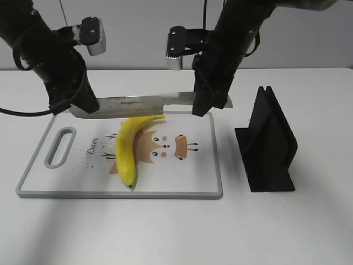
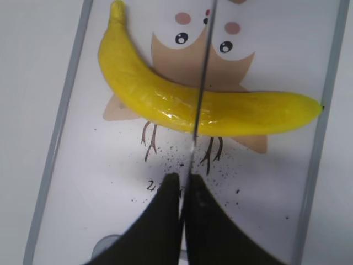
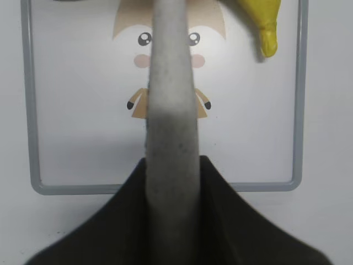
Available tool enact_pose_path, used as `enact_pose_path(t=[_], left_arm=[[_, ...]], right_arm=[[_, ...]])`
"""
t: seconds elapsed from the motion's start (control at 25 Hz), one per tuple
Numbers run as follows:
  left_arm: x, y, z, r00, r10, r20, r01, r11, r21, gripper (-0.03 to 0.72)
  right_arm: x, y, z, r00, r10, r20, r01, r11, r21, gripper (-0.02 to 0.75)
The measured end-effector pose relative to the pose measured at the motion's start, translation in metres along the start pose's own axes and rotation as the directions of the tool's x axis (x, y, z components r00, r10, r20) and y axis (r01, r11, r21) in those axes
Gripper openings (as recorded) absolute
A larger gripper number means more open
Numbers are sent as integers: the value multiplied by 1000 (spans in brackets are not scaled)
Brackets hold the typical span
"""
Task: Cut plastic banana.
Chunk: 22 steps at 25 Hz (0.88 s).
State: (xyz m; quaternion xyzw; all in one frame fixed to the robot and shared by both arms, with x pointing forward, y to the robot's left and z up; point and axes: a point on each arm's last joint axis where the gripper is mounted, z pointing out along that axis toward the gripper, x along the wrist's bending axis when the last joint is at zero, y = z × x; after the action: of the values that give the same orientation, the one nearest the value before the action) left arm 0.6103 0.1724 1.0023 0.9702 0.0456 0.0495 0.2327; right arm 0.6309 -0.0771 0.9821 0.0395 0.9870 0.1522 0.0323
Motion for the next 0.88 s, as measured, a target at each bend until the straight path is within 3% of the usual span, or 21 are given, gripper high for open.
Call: enact_pose_path(t=[0.48,0.88], left_arm=[[2,-4,13,1000,-14,9,14,1000,10,-11],[-10,-9,38,1000,-5,-15,5,998,63,-10]], right_arm=[[0,-4,15,999,33,-35,-31,999,33,185],[1,-7,35,997,29,-74,-23,997,77,186]])
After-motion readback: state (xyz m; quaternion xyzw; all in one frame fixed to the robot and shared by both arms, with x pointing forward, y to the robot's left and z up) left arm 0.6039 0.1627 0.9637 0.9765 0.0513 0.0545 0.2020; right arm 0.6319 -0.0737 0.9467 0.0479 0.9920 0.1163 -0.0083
